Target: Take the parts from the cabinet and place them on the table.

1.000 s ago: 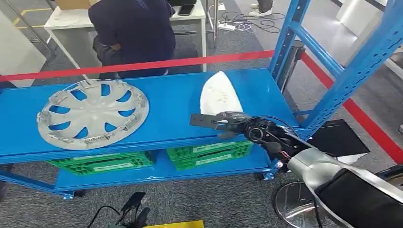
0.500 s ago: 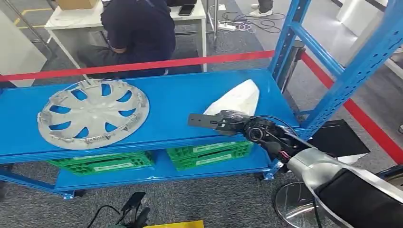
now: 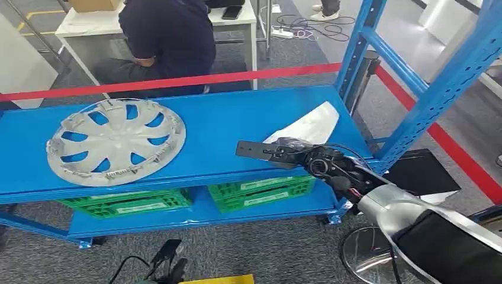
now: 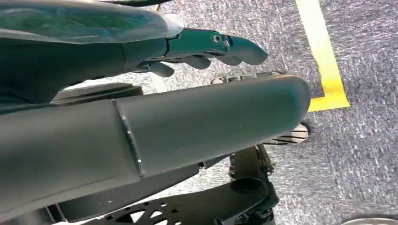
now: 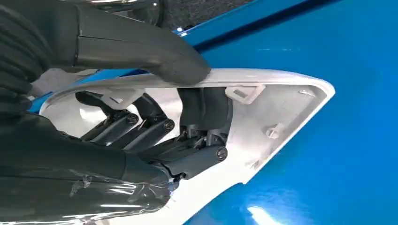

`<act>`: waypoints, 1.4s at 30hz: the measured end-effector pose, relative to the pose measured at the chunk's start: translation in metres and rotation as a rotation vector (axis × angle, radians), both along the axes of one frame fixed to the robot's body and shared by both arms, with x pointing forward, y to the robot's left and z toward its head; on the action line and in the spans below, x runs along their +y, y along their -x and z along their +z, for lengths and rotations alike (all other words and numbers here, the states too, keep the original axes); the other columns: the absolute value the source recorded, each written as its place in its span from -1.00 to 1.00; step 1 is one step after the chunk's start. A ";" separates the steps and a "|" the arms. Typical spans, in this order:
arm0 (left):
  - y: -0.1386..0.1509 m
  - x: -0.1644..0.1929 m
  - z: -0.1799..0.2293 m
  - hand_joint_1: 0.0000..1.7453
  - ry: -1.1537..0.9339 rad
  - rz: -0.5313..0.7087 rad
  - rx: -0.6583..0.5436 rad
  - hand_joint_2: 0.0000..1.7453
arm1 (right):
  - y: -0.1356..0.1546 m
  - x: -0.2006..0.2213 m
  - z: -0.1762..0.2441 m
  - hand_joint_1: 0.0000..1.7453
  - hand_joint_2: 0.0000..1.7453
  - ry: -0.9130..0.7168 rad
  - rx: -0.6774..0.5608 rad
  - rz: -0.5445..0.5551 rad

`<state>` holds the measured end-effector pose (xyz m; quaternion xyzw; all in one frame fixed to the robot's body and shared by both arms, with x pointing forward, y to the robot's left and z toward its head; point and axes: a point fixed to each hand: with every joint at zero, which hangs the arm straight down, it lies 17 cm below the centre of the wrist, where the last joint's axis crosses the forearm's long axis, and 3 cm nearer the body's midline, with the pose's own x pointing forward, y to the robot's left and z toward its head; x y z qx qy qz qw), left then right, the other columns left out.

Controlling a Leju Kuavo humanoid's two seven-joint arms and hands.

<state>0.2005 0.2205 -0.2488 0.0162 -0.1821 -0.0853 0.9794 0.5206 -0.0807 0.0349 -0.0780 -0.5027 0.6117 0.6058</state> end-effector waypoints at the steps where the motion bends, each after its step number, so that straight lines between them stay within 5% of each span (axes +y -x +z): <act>1: 0.000 0.000 0.000 -1.00 0.000 0.000 0.000 -1.00 | 0.000 0.000 0.000 1.00 1.00 0.000 0.000 0.000; 42: 0.000 0.003 0.000 -1.00 -0.004 0.013 0.001 -1.00 | -0.008 -0.023 -0.004 1.00 1.00 0.019 -0.004 -0.056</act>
